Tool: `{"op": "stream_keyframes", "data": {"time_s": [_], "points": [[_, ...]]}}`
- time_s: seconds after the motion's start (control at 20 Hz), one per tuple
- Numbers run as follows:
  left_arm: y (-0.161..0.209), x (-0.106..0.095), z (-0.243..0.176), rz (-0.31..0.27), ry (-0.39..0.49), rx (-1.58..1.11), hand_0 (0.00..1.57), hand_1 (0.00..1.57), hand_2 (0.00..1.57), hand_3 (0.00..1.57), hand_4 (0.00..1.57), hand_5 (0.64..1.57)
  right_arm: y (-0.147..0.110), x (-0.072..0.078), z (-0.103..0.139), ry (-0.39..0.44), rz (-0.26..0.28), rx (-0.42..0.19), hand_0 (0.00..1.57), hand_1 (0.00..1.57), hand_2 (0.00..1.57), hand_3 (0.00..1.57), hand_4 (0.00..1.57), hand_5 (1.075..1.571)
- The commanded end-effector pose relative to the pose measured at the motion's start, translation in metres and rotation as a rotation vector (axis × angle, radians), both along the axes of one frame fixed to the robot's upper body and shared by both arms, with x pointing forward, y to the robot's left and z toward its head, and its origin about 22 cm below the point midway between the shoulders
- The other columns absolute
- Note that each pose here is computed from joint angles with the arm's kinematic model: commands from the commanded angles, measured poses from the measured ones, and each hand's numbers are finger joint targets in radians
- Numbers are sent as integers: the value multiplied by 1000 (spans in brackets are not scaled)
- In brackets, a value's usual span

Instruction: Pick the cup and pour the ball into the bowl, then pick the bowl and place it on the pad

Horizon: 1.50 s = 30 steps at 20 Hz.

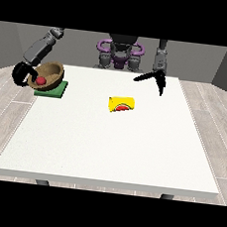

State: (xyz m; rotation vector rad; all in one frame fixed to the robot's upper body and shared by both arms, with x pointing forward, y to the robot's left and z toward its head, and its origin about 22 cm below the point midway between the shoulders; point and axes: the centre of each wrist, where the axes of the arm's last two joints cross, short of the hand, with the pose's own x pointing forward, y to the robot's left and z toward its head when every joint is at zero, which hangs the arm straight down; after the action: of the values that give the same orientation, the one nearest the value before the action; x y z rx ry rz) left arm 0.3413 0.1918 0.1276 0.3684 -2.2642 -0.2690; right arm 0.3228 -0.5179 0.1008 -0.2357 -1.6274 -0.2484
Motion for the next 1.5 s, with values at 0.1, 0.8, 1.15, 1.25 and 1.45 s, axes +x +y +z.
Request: {"op": "stream_keyframes", "data": {"time_s": [0.1, 0.8, 1.15, 1.25, 1.45], "points": [[-3, -18, -3, 0, 48, -25, 0, 0, 0, 0, 0, 1564, -4, 0, -1, 20, -6, 114, 1571, 1571, 1571, 0, 910, 1568], [-13, -20, 21, -12, 41, -58, 0, 0, 0, 0, 0, 1565, 7, 7, -5, 112, 35, -33, 1571, 1571, 1571, 1114, 686, 1565], [10, -27, 3, 1, 22, -46, 0, 0, 0, 0, 0, 1565, -32, -22, 24, 174, -145, -127, 359, 359, 512, 616, 0, 1506], [-3, -38, 9, -15, 30, -46, 0, 0, 0, 0, 0, 1566, -38, -26, 33, 197, -152, -143, 0, 0, 427, 334, 0, 1481], [17, -44, 23, -4, 2, -50, 0, 0, 0, 0, 0, 1566, -37, -25, 29, 171, -148, -131, 0, 0, 375, 209, 0, 1481]]}}
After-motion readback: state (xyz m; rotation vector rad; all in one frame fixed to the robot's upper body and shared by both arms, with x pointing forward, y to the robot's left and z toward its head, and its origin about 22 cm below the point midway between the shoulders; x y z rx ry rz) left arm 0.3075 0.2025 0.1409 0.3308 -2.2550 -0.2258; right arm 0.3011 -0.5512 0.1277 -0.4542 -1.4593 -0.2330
